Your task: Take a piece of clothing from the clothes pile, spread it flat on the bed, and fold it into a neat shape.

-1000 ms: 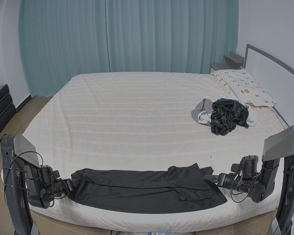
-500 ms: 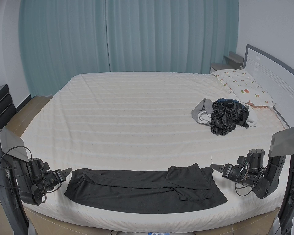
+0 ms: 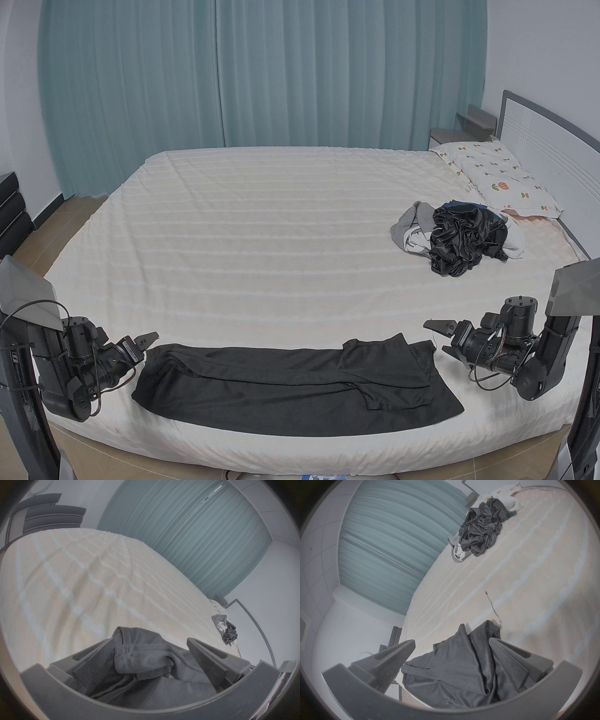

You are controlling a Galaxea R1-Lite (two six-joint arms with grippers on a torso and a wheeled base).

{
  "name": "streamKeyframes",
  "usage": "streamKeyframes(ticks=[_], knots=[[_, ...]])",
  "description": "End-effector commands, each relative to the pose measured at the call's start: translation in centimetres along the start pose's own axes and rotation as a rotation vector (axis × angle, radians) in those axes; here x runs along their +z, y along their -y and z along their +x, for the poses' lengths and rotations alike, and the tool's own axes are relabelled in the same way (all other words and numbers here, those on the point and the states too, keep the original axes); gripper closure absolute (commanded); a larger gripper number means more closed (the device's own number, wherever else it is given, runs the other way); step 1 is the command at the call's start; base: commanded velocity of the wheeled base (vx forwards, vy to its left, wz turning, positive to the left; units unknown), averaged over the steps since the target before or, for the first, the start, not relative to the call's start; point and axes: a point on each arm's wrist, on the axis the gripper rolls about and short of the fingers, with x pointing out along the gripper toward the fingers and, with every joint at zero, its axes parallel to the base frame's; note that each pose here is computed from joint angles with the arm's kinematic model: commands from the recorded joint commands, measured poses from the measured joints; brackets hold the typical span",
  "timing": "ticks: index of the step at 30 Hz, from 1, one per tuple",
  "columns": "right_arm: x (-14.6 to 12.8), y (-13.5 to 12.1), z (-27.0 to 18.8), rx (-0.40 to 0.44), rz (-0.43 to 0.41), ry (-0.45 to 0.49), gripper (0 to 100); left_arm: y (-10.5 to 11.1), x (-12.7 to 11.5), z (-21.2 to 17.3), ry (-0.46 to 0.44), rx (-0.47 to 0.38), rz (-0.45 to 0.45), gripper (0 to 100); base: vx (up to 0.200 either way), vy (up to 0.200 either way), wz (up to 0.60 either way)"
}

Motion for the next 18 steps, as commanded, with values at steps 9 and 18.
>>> streamKeyframes(ticks=[9, 18], knots=[[-1.0, 0.8, 0.5, -0.009, 0.008, -0.021, 0, -0.6, -2.2, 1.7, -0.055, 0.045, 0.001, 100, 0.0, 0.0, 0.0], [-1.5, 1.0, -0.1, 0.003, 0.001, -0.012, 0, -1.9, -0.6, 1.1, 0.034, 0.123, -0.032, 100, 0.0, 0.0, 0.0]])
